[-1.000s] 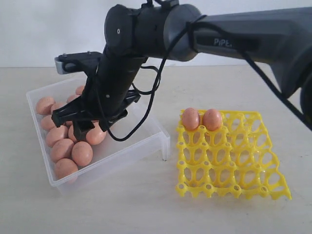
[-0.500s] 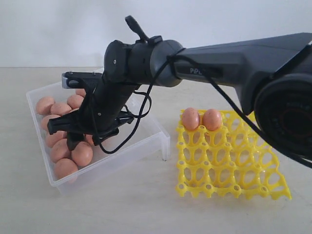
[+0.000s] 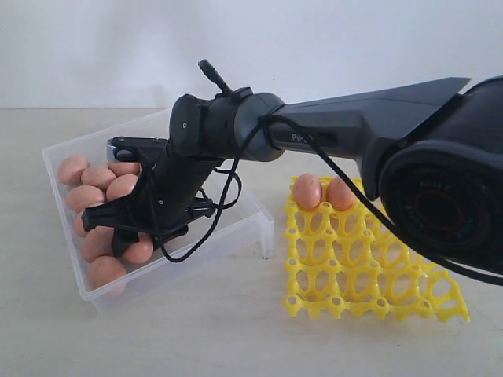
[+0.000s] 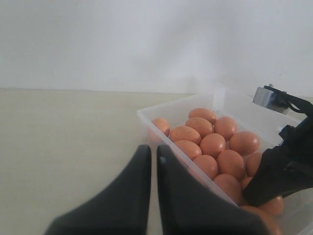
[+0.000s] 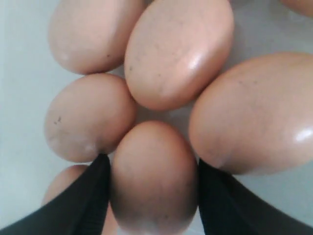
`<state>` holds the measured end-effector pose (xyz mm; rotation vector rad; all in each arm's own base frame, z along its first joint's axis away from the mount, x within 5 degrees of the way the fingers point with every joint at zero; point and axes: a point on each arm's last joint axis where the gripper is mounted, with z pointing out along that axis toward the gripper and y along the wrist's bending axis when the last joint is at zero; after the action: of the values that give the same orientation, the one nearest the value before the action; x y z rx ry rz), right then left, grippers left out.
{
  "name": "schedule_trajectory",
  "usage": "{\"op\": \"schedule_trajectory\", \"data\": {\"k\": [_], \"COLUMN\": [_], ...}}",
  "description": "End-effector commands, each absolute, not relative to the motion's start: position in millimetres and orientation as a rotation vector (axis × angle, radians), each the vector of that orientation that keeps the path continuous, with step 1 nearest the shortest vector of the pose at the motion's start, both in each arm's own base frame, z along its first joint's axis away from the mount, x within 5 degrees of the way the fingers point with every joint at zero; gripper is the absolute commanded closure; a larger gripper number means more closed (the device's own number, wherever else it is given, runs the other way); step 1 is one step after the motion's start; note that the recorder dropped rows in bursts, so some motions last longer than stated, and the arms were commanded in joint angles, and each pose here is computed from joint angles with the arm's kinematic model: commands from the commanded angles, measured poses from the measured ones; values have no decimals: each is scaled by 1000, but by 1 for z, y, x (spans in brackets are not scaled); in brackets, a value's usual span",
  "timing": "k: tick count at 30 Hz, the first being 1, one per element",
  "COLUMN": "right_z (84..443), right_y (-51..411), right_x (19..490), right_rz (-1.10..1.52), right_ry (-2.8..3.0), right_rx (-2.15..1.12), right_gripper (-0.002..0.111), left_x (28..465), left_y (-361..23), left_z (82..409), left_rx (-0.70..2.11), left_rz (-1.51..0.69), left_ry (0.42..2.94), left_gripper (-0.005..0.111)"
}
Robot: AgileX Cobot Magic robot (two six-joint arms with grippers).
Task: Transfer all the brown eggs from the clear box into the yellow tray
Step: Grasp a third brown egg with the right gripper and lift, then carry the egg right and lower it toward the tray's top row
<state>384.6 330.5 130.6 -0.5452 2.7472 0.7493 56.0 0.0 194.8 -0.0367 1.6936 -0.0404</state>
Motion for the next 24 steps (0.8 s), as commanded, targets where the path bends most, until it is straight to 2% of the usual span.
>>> {"op": "schedule_trajectory", "data": {"k": [1, 8, 15, 24], "right_z": [128, 145, 204, 234], "right_y": [331, 331, 321, 252], "right_x": [388, 387, 382, 326], "right_rz": [736, 752, 735, 617], "right_ry": [2721, 2693, 2530, 2211], "right_rx": [-534, -529, -536, -338], "right_gripper": [108, 108, 108, 108], "left_x": [56, 56, 56, 56], "left_y": [0, 0, 0, 0], "left_z": [194, 194, 194, 194], "left_rx": [-39, -39, -39, -39], "left_rz": [-39, -39, -39, -39], "left_ry": [1693, 1693, 1693, 1693], "left_gripper": [103, 103, 103, 103]}}
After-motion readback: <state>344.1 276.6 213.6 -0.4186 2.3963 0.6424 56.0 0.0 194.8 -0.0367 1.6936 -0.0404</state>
